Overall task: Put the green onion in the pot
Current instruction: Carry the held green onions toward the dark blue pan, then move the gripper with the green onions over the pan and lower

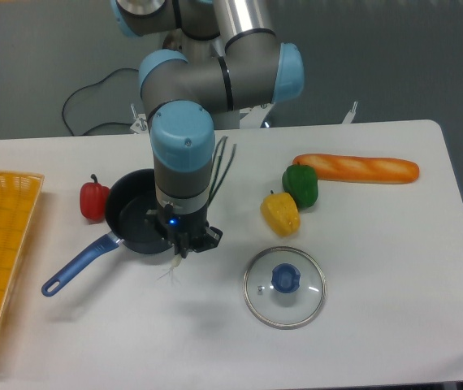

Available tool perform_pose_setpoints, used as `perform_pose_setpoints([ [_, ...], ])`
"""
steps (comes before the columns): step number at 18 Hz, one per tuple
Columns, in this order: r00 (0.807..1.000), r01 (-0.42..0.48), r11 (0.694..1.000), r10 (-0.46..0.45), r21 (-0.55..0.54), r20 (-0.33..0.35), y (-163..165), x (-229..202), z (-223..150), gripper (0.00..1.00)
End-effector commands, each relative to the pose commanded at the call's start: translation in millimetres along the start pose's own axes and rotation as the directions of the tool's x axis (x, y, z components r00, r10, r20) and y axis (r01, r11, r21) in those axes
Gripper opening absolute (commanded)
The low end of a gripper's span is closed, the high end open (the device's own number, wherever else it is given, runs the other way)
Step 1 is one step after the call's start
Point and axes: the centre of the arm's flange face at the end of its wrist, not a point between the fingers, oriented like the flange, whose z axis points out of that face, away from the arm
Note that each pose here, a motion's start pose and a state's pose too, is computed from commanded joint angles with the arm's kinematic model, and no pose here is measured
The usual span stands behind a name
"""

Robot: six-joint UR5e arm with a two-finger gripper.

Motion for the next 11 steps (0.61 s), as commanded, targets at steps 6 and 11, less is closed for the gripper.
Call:
perform_pose_setpoints([
  [6, 0.999, 0.047, 0.995, -0.047, 0.089, -0.009, -11, 5, -8, 0.10],
  [11, 0.997, 0.066, 0.990, -0.060, 0.124, -0.048, -18, 10, -14, 0.10],
])
